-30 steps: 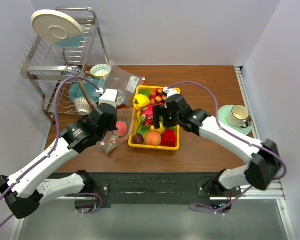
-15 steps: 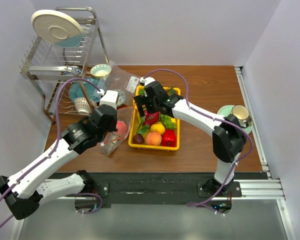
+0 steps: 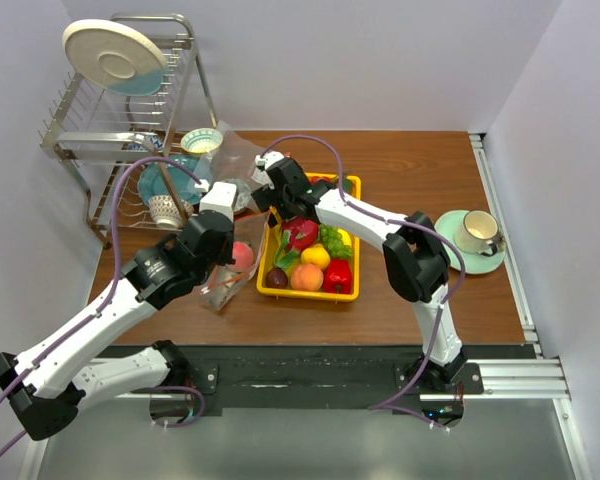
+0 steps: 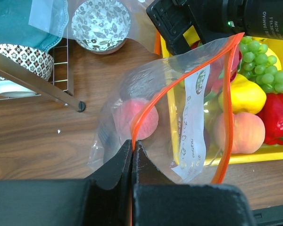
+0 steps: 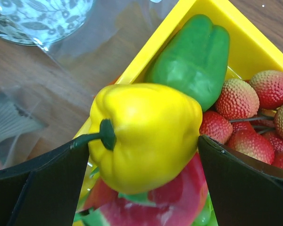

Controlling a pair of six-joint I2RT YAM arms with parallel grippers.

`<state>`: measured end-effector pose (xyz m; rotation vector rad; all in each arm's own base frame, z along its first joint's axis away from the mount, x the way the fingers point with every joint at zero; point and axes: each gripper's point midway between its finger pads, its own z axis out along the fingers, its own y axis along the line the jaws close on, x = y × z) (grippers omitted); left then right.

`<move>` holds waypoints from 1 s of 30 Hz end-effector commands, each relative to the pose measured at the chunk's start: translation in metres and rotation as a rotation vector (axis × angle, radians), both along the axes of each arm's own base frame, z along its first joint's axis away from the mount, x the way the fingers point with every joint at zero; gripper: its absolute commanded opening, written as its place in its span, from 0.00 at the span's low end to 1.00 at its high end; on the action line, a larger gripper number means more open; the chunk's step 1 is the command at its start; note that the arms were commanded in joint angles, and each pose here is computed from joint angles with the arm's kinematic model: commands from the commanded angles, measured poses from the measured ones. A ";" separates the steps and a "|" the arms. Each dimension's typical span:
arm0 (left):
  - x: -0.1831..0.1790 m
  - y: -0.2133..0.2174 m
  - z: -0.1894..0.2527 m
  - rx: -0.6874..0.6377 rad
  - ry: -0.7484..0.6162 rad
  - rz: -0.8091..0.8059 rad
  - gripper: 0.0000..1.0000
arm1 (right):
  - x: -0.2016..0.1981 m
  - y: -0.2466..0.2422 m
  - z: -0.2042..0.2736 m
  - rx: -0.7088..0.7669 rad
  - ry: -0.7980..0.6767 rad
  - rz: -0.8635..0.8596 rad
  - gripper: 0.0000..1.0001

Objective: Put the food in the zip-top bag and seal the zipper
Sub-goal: Pick up the fake vegetable from the bin.

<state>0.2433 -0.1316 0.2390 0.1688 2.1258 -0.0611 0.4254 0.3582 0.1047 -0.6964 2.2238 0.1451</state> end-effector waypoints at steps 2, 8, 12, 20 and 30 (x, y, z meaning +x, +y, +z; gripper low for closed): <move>0.003 0.001 0.010 -0.022 -0.040 0.003 0.00 | 0.010 0.002 0.019 0.004 -0.054 -0.005 0.84; 0.001 0.001 0.007 -0.017 -0.030 -0.002 0.00 | -0.003 -0.007 0.059 0.100 -0.114 -0.019 0.70; 0.001 -0.002 0.005 -0.022 -0.023 -0.015 0.00 | -0.023 -0.018 0.088 0.164 -0.128 -0.008 0.67; 0.001 -0.005 0.006 -0.041 -0.032 -0.023 0.00 | -0.086 -0.041 0.142 0.336 -0.111 0.072 0.65; 0.000 -0.008 0.012 -0.075 -0.048 -0.039 0.00 | -0.206 -0.022 0.215 0.831 0.000 0.452 0.65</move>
